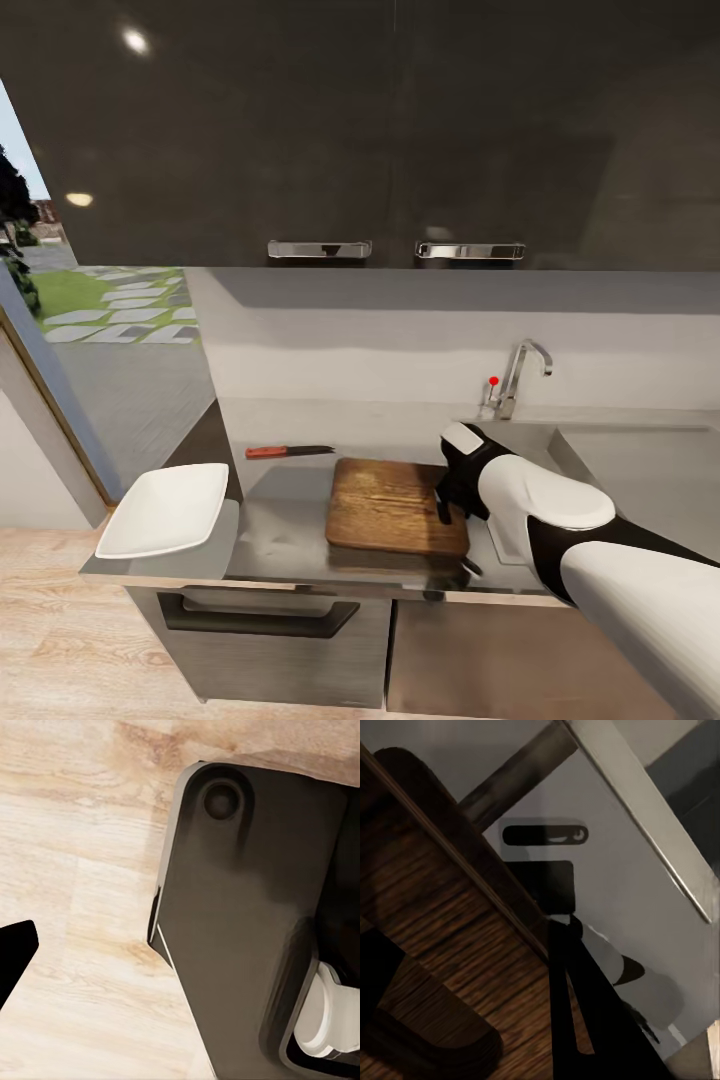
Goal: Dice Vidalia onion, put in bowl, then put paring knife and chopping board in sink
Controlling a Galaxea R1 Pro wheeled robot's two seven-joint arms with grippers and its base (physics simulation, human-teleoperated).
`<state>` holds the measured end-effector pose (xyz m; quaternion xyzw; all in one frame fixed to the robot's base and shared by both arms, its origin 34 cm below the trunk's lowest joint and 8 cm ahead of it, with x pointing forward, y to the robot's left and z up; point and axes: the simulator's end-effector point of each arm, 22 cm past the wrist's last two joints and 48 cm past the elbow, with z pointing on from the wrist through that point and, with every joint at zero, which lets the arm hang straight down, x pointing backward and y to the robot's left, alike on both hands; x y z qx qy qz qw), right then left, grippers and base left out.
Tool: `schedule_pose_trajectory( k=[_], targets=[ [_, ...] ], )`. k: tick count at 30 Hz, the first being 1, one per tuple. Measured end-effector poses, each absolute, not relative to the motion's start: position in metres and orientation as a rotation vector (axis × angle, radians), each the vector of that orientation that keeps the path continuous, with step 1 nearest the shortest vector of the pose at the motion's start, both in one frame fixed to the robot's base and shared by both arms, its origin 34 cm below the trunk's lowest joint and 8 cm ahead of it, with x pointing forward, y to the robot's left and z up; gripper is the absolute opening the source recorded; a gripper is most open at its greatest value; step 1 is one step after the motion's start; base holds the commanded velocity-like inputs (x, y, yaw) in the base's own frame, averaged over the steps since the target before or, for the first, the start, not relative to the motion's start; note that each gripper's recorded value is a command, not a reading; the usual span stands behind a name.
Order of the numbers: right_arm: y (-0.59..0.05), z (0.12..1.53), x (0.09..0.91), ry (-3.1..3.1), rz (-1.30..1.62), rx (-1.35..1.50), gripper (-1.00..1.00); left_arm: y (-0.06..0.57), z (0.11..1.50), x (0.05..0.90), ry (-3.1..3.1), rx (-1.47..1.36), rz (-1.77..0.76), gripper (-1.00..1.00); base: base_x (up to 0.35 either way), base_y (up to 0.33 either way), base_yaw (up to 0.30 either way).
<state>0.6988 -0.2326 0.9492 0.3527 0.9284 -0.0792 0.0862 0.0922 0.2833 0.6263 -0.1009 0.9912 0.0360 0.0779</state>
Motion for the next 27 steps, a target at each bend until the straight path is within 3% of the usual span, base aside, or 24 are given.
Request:
schedule_pose_trajectory(
  k=[27],
  targets=[
    [-0.239, 0.95, 0.696, 2.772, -0.27, 1.043, -1.0, 0.284, 0.627, 0.094, 2.958, -0.304, 0.111, 1.0, 0.0, 0.0, 0.0]
  ],
)
